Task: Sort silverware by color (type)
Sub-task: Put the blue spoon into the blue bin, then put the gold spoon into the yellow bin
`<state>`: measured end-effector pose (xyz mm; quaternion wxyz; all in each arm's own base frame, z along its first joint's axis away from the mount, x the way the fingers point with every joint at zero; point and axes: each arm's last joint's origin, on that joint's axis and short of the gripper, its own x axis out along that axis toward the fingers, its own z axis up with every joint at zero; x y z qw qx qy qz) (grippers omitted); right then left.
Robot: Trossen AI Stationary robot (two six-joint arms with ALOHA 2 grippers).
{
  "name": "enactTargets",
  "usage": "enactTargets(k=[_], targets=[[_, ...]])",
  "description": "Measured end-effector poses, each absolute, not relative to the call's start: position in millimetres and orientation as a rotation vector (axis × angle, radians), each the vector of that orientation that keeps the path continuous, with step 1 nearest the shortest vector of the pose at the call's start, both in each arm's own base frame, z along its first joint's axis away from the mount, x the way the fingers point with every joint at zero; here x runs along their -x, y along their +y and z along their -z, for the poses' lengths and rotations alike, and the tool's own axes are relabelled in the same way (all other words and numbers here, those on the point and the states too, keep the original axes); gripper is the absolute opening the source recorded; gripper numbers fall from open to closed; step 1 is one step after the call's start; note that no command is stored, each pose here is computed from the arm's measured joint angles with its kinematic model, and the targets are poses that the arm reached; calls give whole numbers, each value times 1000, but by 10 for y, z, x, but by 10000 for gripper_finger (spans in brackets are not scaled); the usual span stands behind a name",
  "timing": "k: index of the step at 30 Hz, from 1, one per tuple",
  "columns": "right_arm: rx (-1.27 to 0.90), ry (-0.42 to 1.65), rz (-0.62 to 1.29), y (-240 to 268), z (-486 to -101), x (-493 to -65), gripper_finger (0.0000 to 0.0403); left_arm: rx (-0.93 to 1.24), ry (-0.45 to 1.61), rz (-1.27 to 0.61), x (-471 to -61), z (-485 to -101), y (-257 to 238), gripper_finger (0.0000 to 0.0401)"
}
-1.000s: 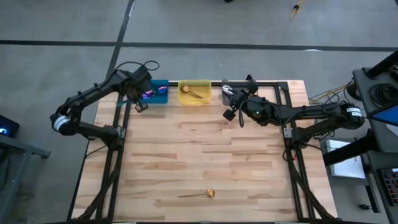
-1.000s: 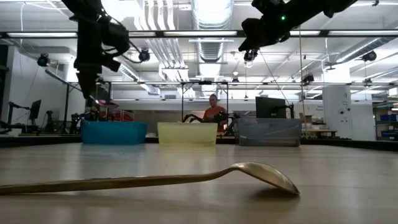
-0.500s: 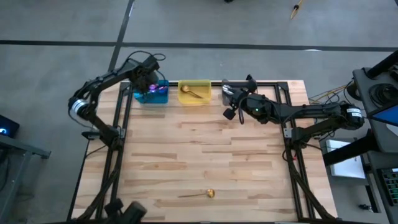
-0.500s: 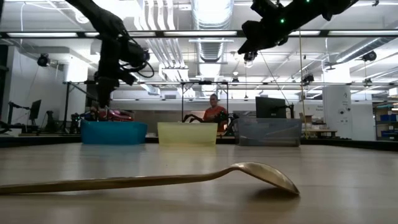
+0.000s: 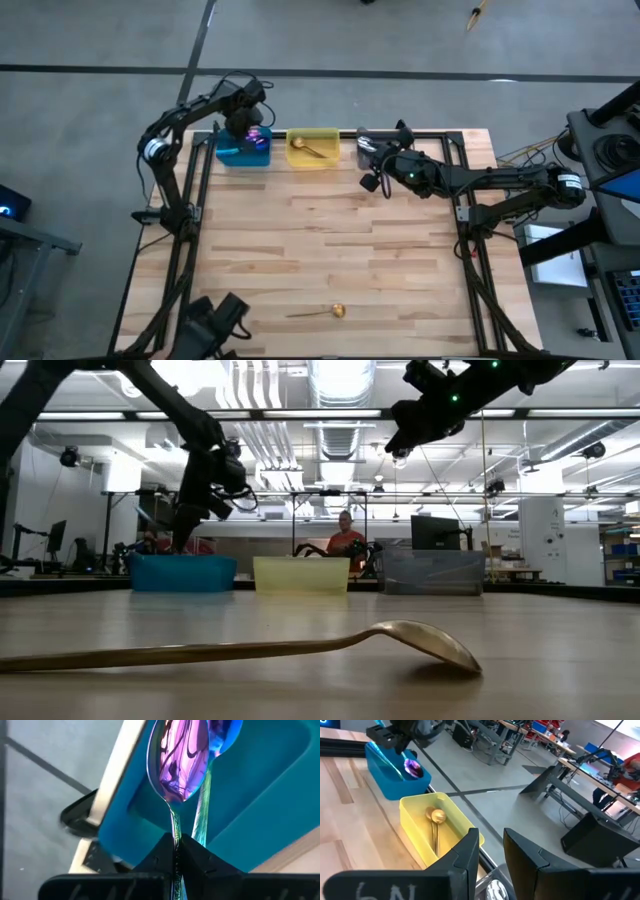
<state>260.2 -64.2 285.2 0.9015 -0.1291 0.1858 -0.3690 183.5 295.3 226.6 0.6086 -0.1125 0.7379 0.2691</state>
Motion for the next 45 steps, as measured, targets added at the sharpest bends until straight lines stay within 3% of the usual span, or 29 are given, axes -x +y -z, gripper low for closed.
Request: enactTargets(k=[14,45], targets=[[265,402,779,-689,-2838,-2586,79,328,1739,-552,-1913,-1900,3075,13],[263,404,780,-701,-2836,-2583,79,325,1681,-618,-1952,-1875,3131,18]])
